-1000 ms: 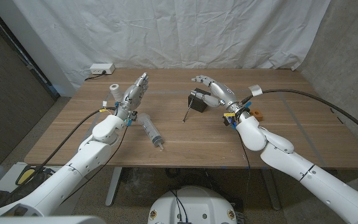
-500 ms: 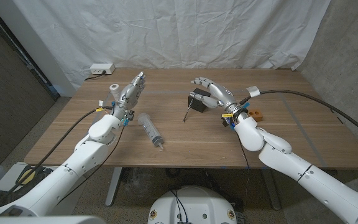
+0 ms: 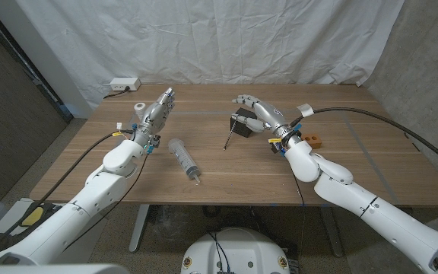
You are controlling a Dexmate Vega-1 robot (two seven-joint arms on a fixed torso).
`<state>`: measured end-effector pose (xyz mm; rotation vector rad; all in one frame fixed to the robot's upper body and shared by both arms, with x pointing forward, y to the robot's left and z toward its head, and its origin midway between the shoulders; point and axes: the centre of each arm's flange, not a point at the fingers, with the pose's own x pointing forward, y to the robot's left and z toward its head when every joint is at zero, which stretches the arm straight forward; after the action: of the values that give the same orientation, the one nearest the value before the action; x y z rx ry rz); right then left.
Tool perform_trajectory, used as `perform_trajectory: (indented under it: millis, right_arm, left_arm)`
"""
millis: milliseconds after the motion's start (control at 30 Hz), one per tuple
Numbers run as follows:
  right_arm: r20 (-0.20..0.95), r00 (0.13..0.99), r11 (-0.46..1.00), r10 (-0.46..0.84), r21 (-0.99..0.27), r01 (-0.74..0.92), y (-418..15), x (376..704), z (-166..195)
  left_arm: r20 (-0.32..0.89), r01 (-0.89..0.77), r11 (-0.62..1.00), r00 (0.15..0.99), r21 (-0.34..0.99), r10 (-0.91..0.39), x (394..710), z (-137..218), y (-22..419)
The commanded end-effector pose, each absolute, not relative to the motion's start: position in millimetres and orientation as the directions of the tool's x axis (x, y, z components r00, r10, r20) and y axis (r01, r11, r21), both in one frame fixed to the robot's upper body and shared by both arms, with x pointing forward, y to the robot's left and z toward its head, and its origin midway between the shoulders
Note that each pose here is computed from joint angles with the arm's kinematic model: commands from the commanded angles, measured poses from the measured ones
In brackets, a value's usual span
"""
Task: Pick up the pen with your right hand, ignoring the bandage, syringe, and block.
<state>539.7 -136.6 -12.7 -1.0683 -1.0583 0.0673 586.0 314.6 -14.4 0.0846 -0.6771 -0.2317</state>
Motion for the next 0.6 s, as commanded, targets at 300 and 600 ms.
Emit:
perform_trajectory:
  millis: [300, 600]
  right_arm:
    - [0.676, 0.528, 0.464, 0.514, -0.736, 0.492, -139.0, 550.3, -9.6]
    - [0.669, 0.513, 0.408, 0.538, -0.739, 0.537, -136.1, 550.7, -11.0]
  left_arm:
    - [0.610, 0.159, 0.978, 0.764, 0.136, -0.209, 584.4, -17.0, 340.1]
    - [0.607, 0.152, 0.978, 0.767, 0.146, -0.209, 581.9, -18.1, 340.0]
